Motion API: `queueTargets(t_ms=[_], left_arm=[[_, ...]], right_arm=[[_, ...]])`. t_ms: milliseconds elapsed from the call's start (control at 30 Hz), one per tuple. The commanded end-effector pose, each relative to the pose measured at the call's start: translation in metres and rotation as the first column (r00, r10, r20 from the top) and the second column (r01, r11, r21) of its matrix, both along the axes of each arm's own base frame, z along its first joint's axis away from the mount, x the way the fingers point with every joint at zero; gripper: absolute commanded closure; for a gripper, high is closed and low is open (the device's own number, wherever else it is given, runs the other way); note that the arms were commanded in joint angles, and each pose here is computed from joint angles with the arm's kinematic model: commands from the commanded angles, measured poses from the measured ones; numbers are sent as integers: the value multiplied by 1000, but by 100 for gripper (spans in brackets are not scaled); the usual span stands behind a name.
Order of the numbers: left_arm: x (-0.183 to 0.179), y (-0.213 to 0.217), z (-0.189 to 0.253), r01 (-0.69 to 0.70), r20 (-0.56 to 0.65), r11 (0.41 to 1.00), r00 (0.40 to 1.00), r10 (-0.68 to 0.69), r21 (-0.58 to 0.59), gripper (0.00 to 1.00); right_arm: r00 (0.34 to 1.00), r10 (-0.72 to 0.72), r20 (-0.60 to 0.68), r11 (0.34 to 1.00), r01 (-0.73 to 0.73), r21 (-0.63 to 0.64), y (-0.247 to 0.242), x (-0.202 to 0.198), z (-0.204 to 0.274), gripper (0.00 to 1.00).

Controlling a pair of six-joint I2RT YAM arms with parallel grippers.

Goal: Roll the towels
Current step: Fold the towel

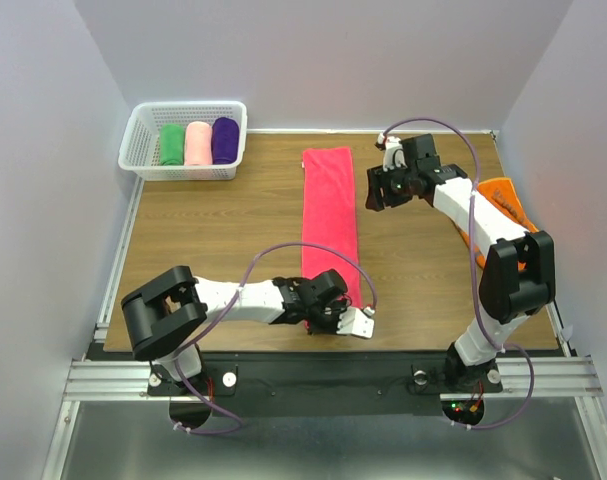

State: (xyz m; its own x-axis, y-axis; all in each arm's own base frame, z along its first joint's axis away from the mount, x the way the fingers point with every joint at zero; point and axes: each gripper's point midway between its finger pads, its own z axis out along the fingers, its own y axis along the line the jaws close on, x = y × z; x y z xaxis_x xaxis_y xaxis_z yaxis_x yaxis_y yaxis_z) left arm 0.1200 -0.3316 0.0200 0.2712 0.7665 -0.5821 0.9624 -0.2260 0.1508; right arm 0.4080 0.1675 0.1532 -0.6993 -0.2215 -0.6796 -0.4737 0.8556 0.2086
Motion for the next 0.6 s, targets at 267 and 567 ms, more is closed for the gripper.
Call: queueTargets(t_ms=[267, 567], left_arm=[[-35, 6, 35, 76, -139, 997, 988, -72, 24, 100], [-13, -5, 57, 75, -100, 997, 992, -75, -3, 100]], right_arm=[[999, 26, 38, 999, -27, 20, -2, -3, 12, 40], [999, 23, 36, 999, -24, 23, -3, 1, 11, 40]])
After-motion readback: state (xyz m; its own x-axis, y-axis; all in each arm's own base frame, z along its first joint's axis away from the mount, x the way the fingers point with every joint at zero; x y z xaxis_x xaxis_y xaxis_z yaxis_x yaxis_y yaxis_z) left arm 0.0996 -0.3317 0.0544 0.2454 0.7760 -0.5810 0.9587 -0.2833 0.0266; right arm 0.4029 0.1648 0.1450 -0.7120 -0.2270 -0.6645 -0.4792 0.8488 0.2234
